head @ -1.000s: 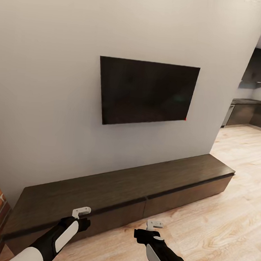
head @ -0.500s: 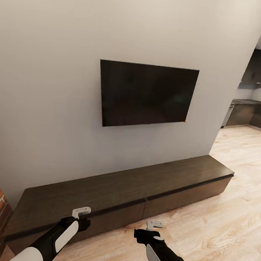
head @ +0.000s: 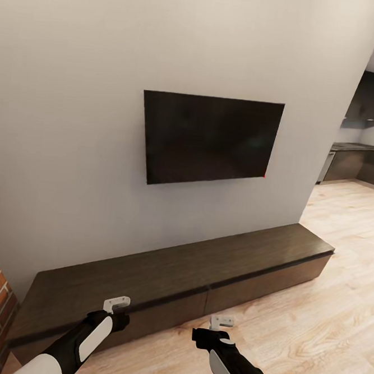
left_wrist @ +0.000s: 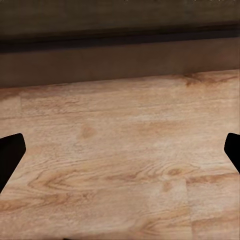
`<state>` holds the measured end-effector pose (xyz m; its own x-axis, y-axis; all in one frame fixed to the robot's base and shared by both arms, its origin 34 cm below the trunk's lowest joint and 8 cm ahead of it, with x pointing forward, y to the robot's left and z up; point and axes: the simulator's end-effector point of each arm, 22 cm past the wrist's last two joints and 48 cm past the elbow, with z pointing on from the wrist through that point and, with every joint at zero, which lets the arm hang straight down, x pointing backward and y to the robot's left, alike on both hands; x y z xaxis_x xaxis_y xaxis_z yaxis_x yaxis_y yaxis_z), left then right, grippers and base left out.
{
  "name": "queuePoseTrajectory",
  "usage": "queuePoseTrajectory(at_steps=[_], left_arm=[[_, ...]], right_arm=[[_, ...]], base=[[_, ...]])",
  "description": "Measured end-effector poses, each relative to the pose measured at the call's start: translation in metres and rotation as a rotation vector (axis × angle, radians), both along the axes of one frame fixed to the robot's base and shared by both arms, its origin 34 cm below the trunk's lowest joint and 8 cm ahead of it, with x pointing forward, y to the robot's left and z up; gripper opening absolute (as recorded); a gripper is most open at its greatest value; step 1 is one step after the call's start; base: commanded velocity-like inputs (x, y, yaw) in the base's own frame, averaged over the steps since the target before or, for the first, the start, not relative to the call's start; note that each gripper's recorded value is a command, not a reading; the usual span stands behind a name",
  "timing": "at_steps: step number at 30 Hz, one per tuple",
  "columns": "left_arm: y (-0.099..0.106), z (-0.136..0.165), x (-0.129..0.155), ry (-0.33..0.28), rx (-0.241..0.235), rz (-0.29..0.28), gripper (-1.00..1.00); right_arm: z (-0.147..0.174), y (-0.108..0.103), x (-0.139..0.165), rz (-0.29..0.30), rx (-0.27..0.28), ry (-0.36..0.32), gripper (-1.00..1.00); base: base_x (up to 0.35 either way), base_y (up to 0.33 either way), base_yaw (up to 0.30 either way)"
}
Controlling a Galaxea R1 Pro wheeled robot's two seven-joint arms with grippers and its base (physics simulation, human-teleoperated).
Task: Place each of the two pumpkins and all three candles from the living room inside a cabinet in the living room (use any cabinet), then make sure every cabinet is closed, and position the cauldron so it is next to a table in the living room.
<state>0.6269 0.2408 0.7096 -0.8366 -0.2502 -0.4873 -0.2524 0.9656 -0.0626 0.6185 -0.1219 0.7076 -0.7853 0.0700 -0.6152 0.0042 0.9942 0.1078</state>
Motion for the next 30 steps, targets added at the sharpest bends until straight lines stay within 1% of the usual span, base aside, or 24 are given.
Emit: queuePoseTrajectory(at_steps=[21, 30], left_arm=[[0.002, 0.025, -0.004, 0.0, 0.002, 0.001, 1.0], [0.004, 0.026, -0.004, -0.001, 0.006, 0.002, 1.0]], right_arm=[[0.025, 0.0, -0.004, 0.0, 0.0, 0.001, 1.0], [0.026, 0.0, -0.004, 0.0, 0.002, 0.0, 1.0]], base=[[0.0, 0.0, 0.0], [0.0, 0.0, 0.0]])
